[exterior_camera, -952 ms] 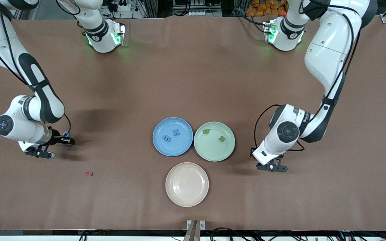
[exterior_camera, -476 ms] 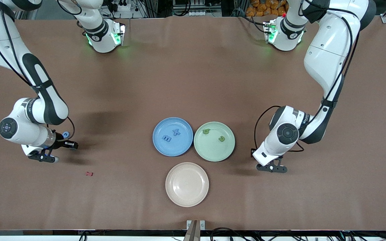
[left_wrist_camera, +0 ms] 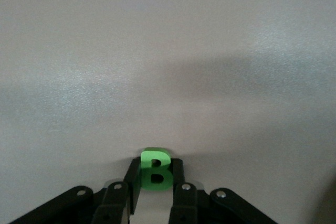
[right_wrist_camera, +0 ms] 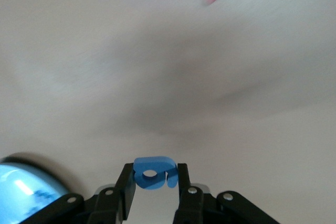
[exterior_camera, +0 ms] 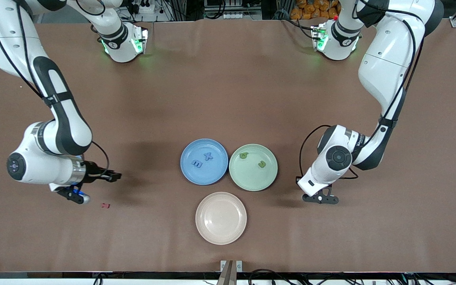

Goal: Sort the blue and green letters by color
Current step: 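Grasp the blue 9 with the right gripper while the left gripper grasps the green B, then drop the 9 on the blue plate while the left gripper drops the B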

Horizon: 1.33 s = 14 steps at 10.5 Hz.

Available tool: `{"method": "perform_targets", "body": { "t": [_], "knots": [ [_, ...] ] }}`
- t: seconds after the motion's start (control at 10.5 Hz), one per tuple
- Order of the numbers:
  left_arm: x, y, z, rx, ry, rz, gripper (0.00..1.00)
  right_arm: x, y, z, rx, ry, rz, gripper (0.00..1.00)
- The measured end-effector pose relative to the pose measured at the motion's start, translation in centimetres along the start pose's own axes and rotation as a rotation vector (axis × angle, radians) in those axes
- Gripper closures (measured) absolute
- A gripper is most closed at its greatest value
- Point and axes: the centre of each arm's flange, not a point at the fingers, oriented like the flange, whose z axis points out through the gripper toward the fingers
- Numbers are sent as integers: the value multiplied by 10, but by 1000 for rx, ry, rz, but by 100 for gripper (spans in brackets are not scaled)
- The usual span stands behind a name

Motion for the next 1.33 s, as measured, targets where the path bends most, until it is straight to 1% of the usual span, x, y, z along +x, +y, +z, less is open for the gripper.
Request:
{"method": "perform_targets", "body": {
  "t": [0.1,0.19,0.29,0.48,0.57,0.67,0.76,0.86,0.95,1.05,1.14,1.24,1.33],
  "knots": [
    [1,4,-2,-5,4,0,72,-13,-29,9,28,-22,63,63],
    [0,14,-7,-16,5,-13,72,-31,-68,18,33,-36,129,63],
    [-1,33,-17,-32,6,-30,72,-56,-111,30,34,-41,188,63],
    [-10,86,-45,-52,22,-49,72,-113,-196,49,77,-34,288,63],
    [-19,113,-56,-58,28,-71,72,-134,-220,53,84,-32,315,63],
    [-31,143,-62,-63,28,-101,72,-141,-230,54,85,-32,334,59],
    [-45,172,-64,-68,25,-123,72,-137,-227,52,86,-28,344,47],
    [-57,195,-65,-71,22,-140,72,-127,-218,49,87,-22,360,31],
    [-62,204,-66,-72,21,-151,72,-119,-210,47,87,-16,371,20],
    [-63,206,-66,-74,20,-156,69,-111,-202,45,88,-13,368,6],
    [-62,205,-69,-75,23,-160,57,-101,-190,41,80,-14,338,0],
    [-60,200,-75,-67,22,-166,43,-88,-170,37,46,-20,283,0],
    [-58,190,-85,-29,-3,-176,29,-68,-138,29,-17,-22,209,0]
  ]
}}
